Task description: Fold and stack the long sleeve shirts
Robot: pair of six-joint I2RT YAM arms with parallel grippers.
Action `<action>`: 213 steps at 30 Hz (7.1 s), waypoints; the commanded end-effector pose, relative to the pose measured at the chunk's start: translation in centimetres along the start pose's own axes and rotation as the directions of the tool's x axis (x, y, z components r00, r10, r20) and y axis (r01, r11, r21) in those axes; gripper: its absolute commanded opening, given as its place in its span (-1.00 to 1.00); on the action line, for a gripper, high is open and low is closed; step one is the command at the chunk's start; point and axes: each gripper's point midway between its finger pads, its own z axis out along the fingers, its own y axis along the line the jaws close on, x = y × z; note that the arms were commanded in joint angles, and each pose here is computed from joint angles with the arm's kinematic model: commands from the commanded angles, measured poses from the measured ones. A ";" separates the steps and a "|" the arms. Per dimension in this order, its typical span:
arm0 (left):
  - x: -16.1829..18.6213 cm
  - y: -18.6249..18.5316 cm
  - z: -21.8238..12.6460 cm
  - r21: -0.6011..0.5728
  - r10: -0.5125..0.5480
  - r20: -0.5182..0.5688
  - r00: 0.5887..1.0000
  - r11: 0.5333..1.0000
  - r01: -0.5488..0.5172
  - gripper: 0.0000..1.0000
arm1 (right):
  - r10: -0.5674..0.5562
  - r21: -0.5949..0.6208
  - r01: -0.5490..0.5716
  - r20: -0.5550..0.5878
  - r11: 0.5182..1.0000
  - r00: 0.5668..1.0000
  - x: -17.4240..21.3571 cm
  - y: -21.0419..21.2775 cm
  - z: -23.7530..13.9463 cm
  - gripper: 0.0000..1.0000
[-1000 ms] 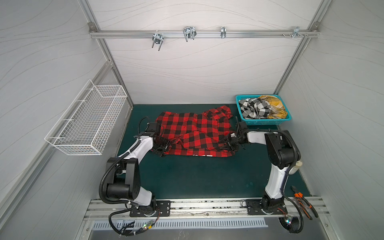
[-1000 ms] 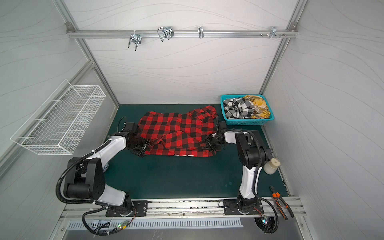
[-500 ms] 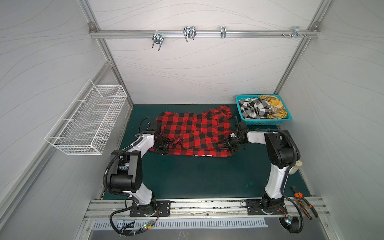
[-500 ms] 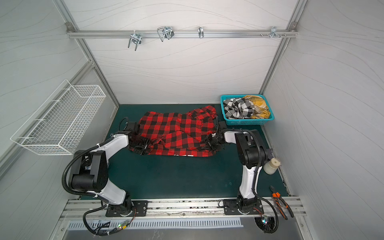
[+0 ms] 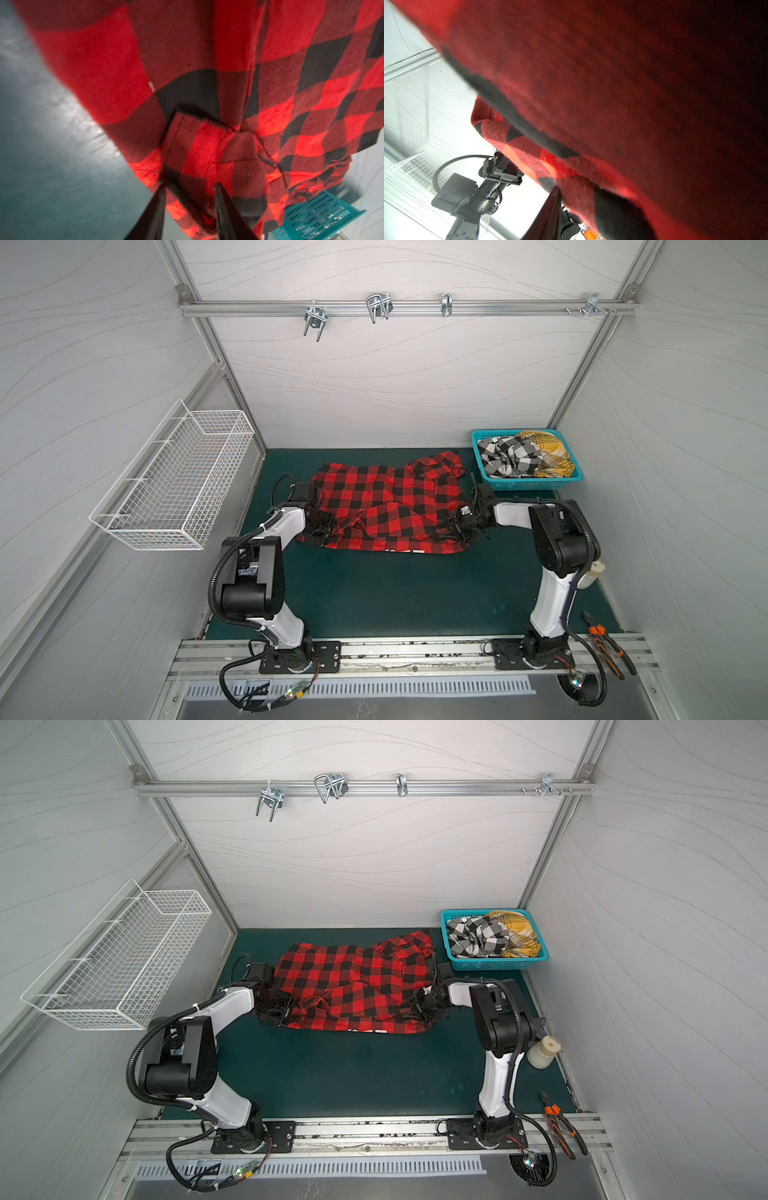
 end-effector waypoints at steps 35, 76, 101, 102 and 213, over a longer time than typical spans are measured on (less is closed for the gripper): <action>-7.9 -3.9 -4.0 -0.372 0.716 0.195 0.670 0.686 -0.625 -1.00 | 0.084 0.105 -0.091 0.070 0.990 0.994 0.1 -2.8 -0.9 -0.64; -9.1 -2.2 -10.1 -0.535 0.699 0.278 0.659 0.682 -0.498 0.12 | -0.211 0.172 0.208 0.000 0.963 0.977 7.6 1.4 -5.5 0.21; -3.7 5.7 1.1 -0.482 0.564 -0.074 0.822 0.702 -0.525 -0.88 | -0.209 0.545 0.237 -0.114 0.804 0.971 5.0 -7.1 -0.4 -0.32; -3.3 6.3 0.8 -0.479 0.559 -0.084 0.825 0.704 -0.525 -0.89 | -0.191 0.540 0.226 -0.121 0.811 0.974 5.6 -7.6 -0.6 -0.32; -9.3 -16.4 -4.5 -0.166 0.674 0.273 0.687 0.736 -0.656 -1.00 | -0.674 0.330 0.602 0.177 0.727 0.717 -11.3 15.3 -9.2 -1.00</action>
